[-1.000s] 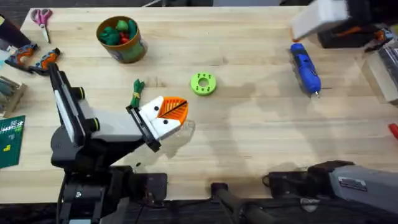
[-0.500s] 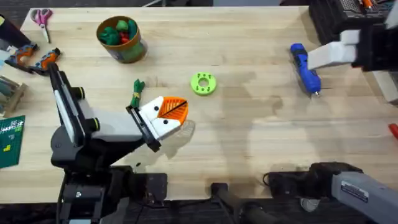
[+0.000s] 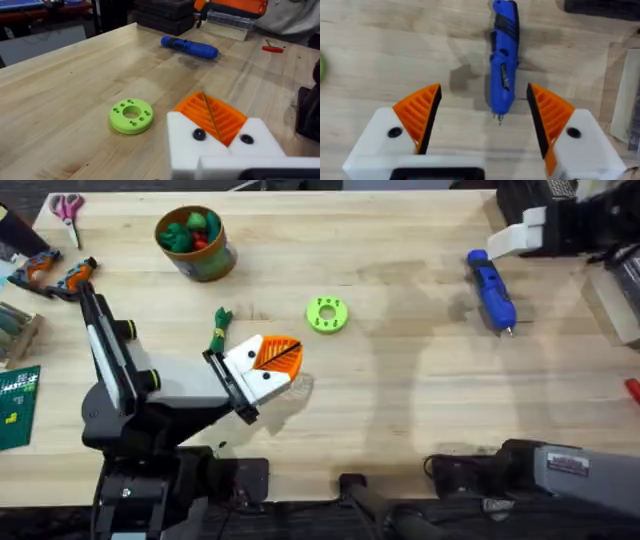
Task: Pick up the gripper from the table and insert it into the empty holder that is missing its gripper. Then pick up a screw, insert it into the mounting hole, and use the screwdriver to tighten it. Finally, clean up the table by picking up the vegetable and placing it into the bucket.
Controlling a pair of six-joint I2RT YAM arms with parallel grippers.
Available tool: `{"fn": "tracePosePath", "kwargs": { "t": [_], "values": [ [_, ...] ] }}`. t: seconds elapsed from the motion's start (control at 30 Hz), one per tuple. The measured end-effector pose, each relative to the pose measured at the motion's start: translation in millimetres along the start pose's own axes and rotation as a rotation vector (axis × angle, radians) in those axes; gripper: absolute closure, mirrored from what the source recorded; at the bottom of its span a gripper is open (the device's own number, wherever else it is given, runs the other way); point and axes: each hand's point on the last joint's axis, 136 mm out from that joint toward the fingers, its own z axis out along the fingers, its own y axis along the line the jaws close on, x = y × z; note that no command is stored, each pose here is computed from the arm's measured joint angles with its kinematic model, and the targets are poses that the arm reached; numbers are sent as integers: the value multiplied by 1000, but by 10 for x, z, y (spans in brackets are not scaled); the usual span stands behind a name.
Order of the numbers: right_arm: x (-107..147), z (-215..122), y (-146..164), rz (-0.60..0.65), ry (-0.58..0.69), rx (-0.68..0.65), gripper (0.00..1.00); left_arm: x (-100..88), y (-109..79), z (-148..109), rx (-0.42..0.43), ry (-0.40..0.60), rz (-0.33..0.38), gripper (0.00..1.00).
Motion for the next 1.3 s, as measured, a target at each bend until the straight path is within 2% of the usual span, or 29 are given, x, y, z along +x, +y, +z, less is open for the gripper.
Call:
{"fn": "tracePosePath", "kwargs": {
  "t": [0.2, 0.4, 0.53, 0.67, 0.87, 1.3],
  "values": [
    [-43, 533, -216, -4, 52, -2, 8, 0, 0, 0, 0, 0, 0, 987],
    [115, 1005, -265, 7, 179, -57, 8, 0, 0, 0, 0, 0, 0, 987],
    [0, 1245, -331, -7, 205, -67, 9, 0, 0, 0, 0, 0, 0, 987],
    [-108, 1336, -374, -17, 198, -66, 9, 0, 1, 0, 0, 0, 0, 987],
    [-111, 1370, -380, -37, 202, -69, 9, -1, 4, 0, -2, 0, 0, 987],
    [112, 1702, -347, -44, 292, -99, 9, -1, 7, 0, -4, 0, 0, 987]
  ]
}}
